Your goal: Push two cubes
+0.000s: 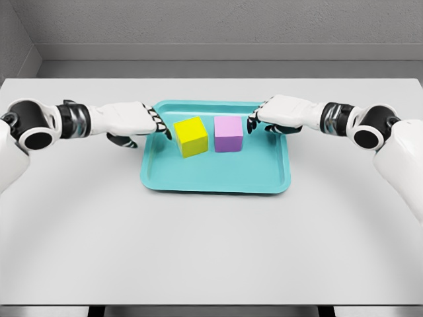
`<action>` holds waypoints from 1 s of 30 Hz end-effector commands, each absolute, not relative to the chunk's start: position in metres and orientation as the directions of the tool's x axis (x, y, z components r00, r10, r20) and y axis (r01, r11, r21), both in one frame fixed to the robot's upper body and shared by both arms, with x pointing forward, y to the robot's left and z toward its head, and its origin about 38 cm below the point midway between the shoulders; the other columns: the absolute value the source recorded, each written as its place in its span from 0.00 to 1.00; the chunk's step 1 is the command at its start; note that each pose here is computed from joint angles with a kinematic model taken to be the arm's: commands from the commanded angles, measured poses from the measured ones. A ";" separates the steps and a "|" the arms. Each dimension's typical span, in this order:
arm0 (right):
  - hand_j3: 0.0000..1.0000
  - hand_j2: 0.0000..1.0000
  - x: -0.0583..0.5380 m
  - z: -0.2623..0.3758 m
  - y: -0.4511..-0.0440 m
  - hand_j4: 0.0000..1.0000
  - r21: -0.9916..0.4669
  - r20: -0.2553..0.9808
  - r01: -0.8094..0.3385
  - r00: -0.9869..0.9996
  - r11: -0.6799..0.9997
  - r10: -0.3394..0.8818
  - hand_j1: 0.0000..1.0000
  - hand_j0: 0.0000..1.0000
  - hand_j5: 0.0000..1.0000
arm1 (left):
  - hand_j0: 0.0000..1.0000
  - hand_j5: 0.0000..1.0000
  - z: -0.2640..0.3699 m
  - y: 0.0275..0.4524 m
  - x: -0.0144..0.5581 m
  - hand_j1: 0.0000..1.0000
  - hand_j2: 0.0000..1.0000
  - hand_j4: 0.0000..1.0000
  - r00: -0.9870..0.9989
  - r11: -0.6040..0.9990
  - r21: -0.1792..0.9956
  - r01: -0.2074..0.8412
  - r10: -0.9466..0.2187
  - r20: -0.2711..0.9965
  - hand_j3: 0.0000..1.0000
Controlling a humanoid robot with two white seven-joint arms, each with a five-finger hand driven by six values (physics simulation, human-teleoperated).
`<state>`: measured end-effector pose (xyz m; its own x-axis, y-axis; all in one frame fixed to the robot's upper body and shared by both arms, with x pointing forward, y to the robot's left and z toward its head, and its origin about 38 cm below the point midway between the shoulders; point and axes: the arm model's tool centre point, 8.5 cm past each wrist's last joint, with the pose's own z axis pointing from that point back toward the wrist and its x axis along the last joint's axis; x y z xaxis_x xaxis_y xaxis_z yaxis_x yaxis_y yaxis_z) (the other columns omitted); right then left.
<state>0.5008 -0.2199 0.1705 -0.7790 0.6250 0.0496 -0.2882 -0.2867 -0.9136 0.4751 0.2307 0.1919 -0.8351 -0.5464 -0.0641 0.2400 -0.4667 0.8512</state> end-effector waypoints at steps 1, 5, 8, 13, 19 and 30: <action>0.56 0.56 0.502 0.168 -0.217 0.56 -0.914 0.064 -0.299 -0.775 -0.275 0.629 0.56 0.56 0.56 | 0.80 0.80 0.188 0.233 0.477 0.80 0.80 0.80 -0.828 -0.460 0.849 0.259 -0.559 -0.050 0.80; 0.56 0.56 0.502 0.167 -0.214 0.56 -0.914 0.066 -0.299 -0.778 -0.275 0.625 0.56 0.56 0.56 | 0.80 0.80 0.189 0.230 0.480 0.80 0.80 0.80 -0.828 -0.456 0.852 0.257 -0.559 -0.049 0.80; 0.56 0.56 0.503 0.165 -0.205 0.56 -0.916 0.079 -0.301 -0.783 -0.265 0.617 0.56 0.56 0.56 | 0.80 0.80 0.192 0.223 0.481 0.80 0.80 0.80 -0.833 -0.450 0.858 0.248 -0.551 -0.049 0.80; 0.56 0.56 0.504 0.164 -0.194 0.56 -0.913 0.077 -0.299 -0.794 -0.277 0.603 0.56 0.56 0.56 | 0.80 0.80 0.191 0.214 0.483 0.80 0.80 0.80 -0.838 -0.441 0.863 0.246 -0.544 -0.039 0.80; 0.56 0.56 0.505 0.164 -0.194 0.56 -0.914 0.075 -0.298 -0.793 -0.277 0.604 0.56 0.56 0.56 | 0.80 0.80 0.189 0.202 0.483 0.80 0.80 0.80 -0.846 -0.446 0.864 0.233 -0.530 -0.046 0.80; 0.56 0.56 0.510 0.170 -0.193 0.56 -0.916 0.070 -0.292 -0.791 -0.274 0.608 0.56 0.56 0.56 | 0.80 0.80 0.186 0.214 0.487 0.80 0.80 0.80 -0.830 -0.443 0.859 0.257 -0.556 -0.038 0.80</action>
<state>0.5104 -0.1947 0.1704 -0.7913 0.6083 0.0619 -0.2893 -0.2832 -0.9144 0.4868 0.2113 0.1908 -0.8273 -0.5612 -0.0252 0.2580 -0.4194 0.8703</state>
